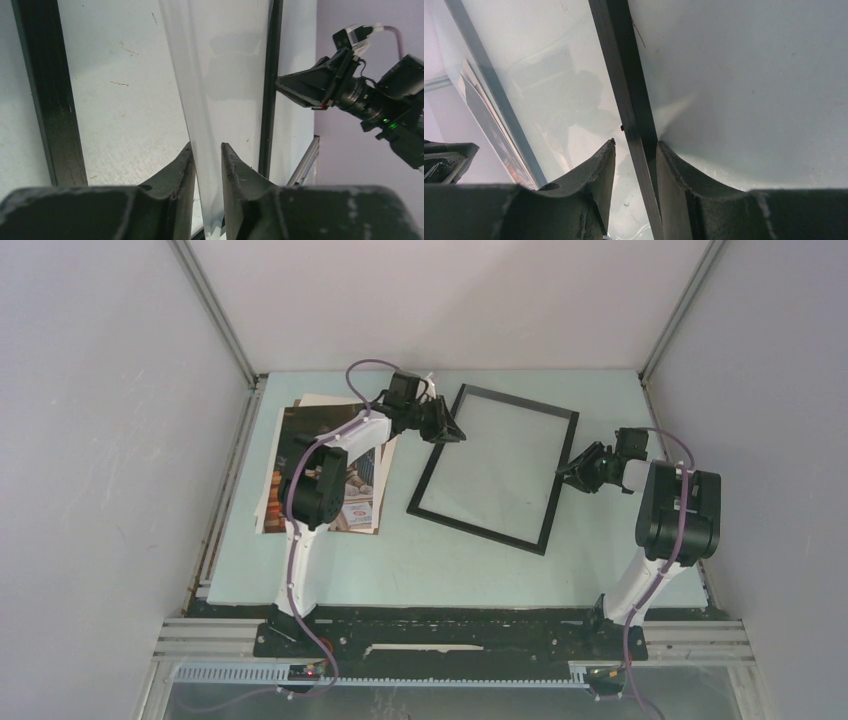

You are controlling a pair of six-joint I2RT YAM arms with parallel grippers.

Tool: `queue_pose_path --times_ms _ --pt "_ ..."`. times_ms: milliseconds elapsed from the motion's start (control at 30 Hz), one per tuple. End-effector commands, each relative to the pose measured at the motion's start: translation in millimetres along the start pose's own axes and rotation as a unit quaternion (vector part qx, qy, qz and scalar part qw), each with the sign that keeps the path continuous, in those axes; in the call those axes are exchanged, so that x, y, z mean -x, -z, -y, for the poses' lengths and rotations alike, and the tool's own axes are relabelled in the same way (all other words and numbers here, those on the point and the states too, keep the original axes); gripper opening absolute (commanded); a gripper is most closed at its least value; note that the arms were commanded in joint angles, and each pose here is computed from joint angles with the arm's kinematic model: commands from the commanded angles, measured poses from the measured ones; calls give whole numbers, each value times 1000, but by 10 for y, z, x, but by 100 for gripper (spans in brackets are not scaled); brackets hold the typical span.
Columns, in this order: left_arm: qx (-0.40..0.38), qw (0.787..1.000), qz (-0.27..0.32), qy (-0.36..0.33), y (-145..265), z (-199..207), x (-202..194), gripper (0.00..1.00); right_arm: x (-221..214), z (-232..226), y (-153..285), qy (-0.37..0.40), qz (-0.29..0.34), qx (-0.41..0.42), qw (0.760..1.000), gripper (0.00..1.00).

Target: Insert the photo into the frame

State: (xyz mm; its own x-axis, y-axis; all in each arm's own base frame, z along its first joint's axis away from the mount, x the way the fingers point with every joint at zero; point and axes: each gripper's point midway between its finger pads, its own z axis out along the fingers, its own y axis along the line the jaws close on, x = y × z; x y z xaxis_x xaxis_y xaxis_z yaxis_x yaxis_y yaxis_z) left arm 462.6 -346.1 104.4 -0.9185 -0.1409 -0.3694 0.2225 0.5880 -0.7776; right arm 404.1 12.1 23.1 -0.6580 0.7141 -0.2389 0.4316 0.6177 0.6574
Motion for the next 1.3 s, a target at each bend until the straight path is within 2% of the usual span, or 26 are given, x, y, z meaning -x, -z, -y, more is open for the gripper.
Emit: queue_pose_path --times_ms 0,100,500,667,800,1000,1100,1167,1267 --pt "11 998 16 -51 104 174 160 28 -31 117 -39 1 -6 -22 1000 44" --pt "11 999 4 -46 80 179 131 36 -33 116 -39 0 -7 -21 1000 44" --pt "65 997 -10 -50 -31 176 50 39 -21 134 -15 -6 -1 -15 1000 44" --pt "26 999 -12 -24 -117 310 33 26 -9 149 3 -13 3 -9 1000 44" --pt "42 999 -6 -33 -146 338 11 34 0 162 26 -17 11 -7 1000 44" --pt "97 993 37 -57 -49 257 15 38 3 173 36 -21 12 -5 1000 44" --pt "45 995 74 -50 13 457 39 39 5 184 45 -24 14 -2 1000 45" --pt "1 996 85 -31 28 563 24 36 27 169 50 -22 20 5 1000 44" --pt "-2 997 81 -13 6 550 20 31 23 166 57 -21 20 7 1000 45"
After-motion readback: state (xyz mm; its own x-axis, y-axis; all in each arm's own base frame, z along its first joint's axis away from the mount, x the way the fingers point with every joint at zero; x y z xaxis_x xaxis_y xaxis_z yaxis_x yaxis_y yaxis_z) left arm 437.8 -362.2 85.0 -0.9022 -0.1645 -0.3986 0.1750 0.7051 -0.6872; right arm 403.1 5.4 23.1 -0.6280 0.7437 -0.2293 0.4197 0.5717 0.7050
